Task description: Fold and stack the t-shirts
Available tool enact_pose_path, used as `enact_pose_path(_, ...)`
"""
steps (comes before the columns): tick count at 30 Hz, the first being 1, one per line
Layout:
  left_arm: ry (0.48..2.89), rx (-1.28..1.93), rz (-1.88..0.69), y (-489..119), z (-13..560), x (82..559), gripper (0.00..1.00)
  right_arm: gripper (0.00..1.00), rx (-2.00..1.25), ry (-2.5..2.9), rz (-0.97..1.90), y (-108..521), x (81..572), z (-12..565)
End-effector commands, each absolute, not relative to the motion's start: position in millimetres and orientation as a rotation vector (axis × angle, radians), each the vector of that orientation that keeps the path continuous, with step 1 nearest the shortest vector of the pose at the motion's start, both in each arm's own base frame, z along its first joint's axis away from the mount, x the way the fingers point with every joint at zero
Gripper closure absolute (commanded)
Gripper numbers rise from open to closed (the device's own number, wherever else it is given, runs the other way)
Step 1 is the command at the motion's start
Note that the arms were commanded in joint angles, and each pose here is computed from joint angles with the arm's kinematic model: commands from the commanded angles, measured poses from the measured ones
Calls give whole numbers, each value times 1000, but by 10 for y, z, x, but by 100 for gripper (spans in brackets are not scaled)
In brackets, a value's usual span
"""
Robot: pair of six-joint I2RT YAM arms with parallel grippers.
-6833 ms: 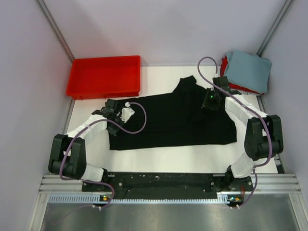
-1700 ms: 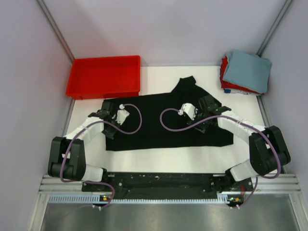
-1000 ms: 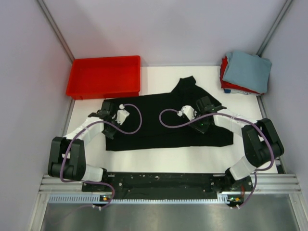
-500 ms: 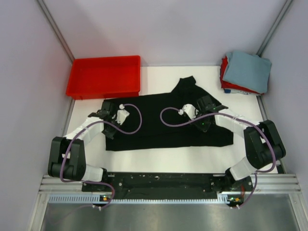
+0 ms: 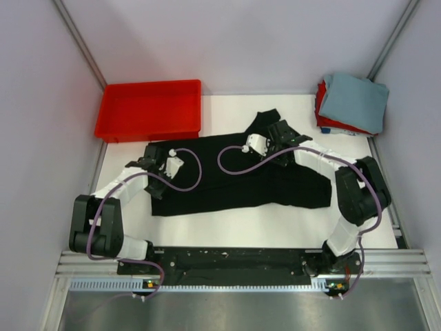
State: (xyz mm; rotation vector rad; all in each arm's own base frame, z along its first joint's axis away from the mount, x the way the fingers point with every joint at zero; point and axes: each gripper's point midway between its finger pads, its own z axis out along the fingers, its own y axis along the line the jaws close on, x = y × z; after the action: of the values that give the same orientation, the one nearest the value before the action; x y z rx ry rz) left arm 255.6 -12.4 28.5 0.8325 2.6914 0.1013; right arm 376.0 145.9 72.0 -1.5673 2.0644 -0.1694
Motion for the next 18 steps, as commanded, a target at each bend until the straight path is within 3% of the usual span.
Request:
enact_pose_path(1, 2694, 795, 127, -81, 315, 2640, 100, 100, -1666, 1911, -275, 1620, 4064, 752)
enact_pose_path(9, 2610, 747, 263, 33, 500, 2942, 78, 85, -1567, 1820, -275, 1924, 4379, 722)
enact_pose_path(14, 2535, 655, 397, 189, 606, 3210, 67, 82, -1366, 1853, -213, 2152, 4663, 804)
enact_pose_path(18, 2451, 551, 480, 350, 765, 3451, 58, 71, -1076, 1900, -228, 2148, 4885, 1032)
